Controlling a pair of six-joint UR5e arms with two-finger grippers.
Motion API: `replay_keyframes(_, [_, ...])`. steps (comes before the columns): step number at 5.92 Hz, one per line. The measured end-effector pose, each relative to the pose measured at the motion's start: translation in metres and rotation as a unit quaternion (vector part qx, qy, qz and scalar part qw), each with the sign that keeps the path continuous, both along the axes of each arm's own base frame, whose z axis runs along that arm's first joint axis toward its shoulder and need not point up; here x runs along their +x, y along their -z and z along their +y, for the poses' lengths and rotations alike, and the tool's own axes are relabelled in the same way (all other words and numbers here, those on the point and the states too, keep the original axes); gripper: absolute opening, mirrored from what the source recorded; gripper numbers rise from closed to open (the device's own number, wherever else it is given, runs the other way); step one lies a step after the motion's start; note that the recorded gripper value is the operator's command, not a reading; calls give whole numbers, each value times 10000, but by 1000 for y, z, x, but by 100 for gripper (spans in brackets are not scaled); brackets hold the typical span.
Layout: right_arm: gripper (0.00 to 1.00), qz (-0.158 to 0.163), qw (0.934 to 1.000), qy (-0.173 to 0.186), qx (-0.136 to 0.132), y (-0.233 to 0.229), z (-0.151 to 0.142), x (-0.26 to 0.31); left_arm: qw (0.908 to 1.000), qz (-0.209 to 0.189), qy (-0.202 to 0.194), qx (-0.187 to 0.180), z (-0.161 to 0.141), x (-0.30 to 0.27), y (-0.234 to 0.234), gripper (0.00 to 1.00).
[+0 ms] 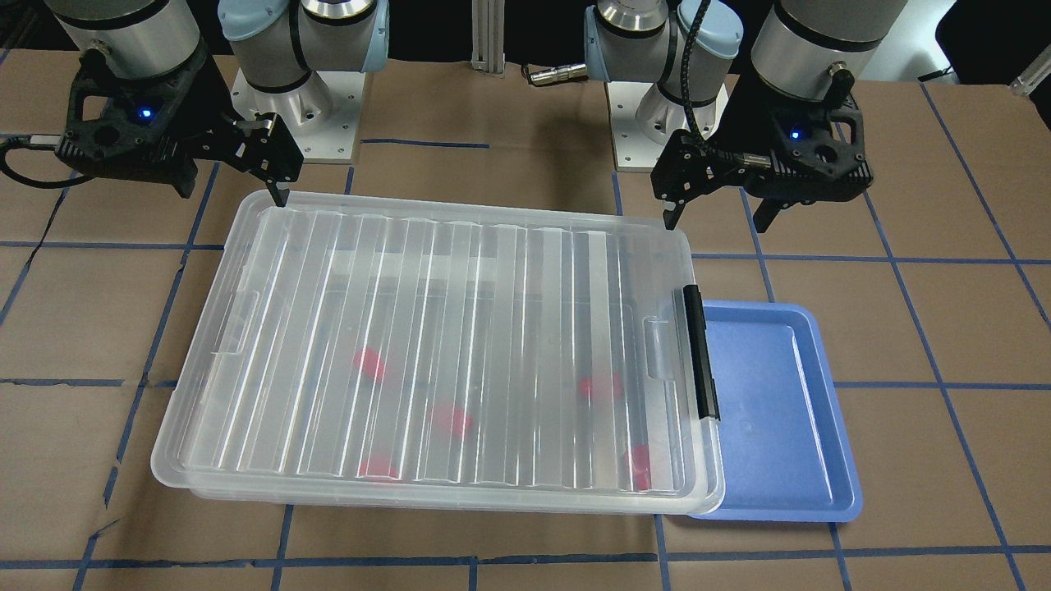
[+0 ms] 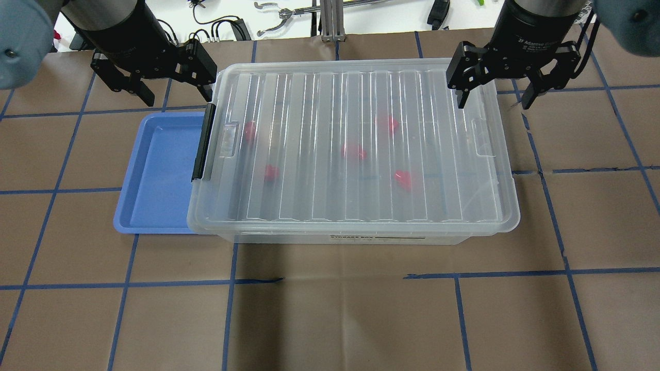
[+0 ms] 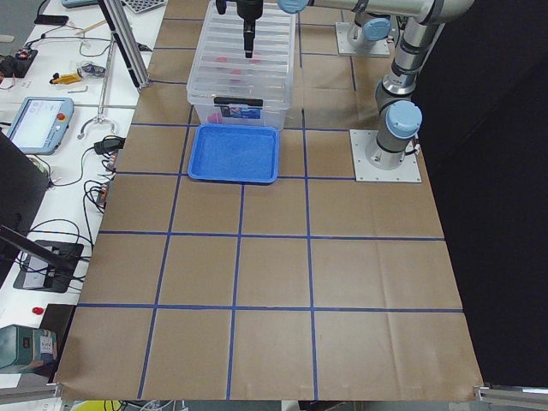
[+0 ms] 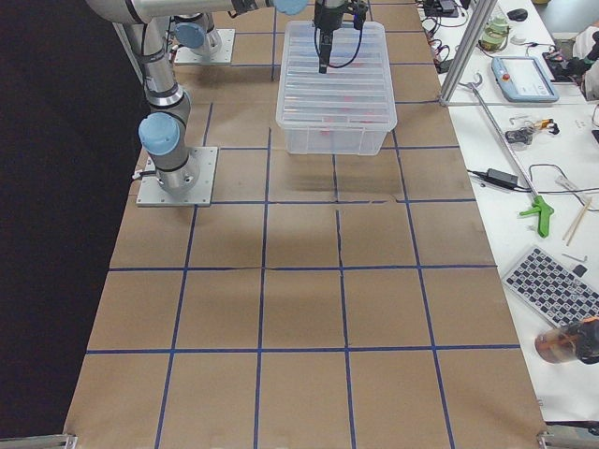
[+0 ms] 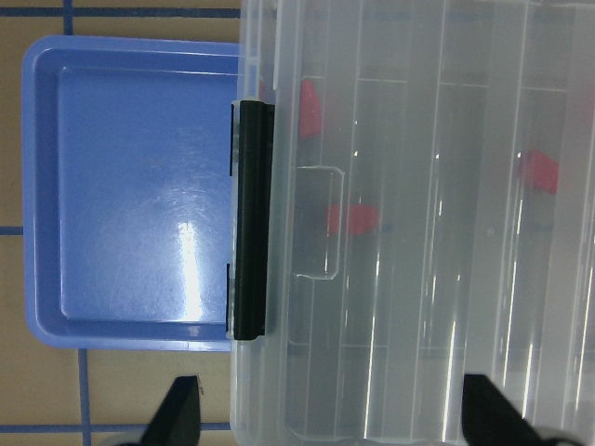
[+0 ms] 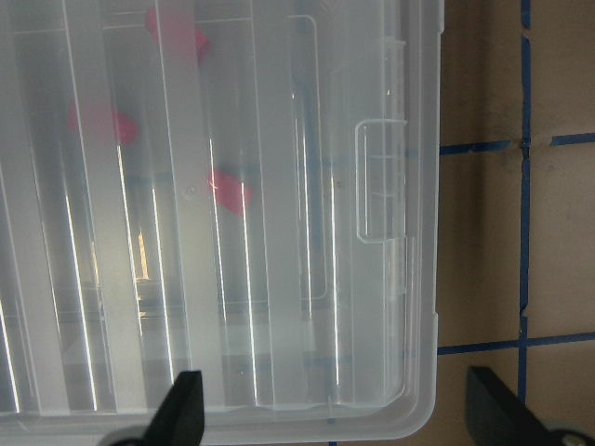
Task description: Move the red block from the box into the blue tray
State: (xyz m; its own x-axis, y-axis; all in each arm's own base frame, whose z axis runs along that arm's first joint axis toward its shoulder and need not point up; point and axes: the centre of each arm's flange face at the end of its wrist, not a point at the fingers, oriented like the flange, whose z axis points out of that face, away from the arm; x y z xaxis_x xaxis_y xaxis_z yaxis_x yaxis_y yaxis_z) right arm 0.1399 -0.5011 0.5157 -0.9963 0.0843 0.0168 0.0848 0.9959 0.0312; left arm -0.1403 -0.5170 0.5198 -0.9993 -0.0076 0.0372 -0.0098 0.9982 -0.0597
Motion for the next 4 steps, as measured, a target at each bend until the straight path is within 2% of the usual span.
replay_keyframes(4, [100, -7, 10000, -22, 19, 4, -3, -4, 10000, 0, 0, 0, 0, 0, 0, 98])
